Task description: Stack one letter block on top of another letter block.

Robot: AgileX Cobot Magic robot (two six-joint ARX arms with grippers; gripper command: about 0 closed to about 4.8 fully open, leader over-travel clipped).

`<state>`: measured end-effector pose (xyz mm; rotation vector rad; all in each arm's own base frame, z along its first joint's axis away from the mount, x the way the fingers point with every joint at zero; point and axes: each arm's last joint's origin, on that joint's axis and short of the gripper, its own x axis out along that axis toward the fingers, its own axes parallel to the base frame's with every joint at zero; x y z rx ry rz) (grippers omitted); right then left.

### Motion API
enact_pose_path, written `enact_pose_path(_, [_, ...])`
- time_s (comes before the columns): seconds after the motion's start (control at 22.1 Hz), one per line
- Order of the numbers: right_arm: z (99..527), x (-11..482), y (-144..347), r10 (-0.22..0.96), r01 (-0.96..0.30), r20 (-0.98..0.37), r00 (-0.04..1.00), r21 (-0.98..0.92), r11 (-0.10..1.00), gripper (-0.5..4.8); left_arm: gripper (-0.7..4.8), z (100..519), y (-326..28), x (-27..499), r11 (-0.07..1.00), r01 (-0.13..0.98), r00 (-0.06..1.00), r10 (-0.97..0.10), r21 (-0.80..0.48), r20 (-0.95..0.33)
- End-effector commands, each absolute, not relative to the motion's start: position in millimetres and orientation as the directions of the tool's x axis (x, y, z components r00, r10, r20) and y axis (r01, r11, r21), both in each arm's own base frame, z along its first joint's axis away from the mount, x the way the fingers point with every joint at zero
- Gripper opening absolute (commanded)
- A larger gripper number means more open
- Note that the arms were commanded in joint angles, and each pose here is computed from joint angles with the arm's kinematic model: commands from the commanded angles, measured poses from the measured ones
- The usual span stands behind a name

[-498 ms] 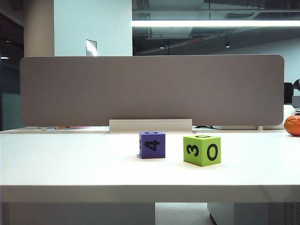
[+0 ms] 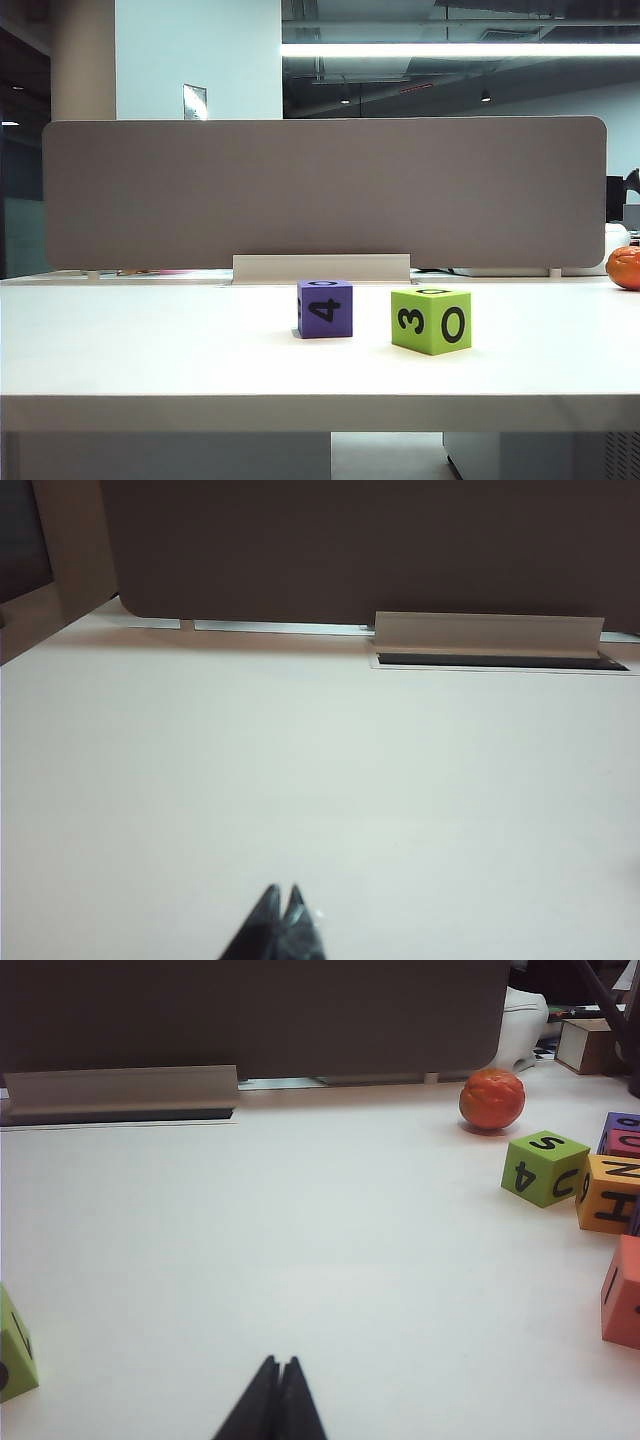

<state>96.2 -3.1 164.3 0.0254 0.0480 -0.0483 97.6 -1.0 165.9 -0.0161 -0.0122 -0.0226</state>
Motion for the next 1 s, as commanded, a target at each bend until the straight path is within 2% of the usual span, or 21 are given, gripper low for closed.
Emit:
enact_pose_path(0.05, [167.6,95.8,-3.2,-0.050,0.051,-0.027,0.998,0.022,0.998,-0.05,-0.06,167.7,-1.1,97.4,1.000,0.028,0.999,-0.028,-0.011,0.023])
enact_pose_path(0.63, [170.6,95.9,-2.9,-0.041,0.041,0.003,0.999,0.024,0.999,-0.05,-0.06,170.2,-1.1,97.3,1.000,0.028,0.998,-0.028,-0.010,0.049])
enact_pose_path(0.77, [170.5,95.9,-2.2,-0.018,0.018,0.002,1.000,0.025,1.000,-0.06,-0.06,169.7,-1.1,97.3,1.000,0.029,0.999,-0.028,-0.011,0.044])
enact_pose_path(1.0, [170.6,95.7,1.1,0.098,-0.098,0.003,0.995,0.025,0.995,-0.06,-0.06,169.7,-2.0,97.3,0.998,0.059,0.997,-0.058,-0.009,0.043])
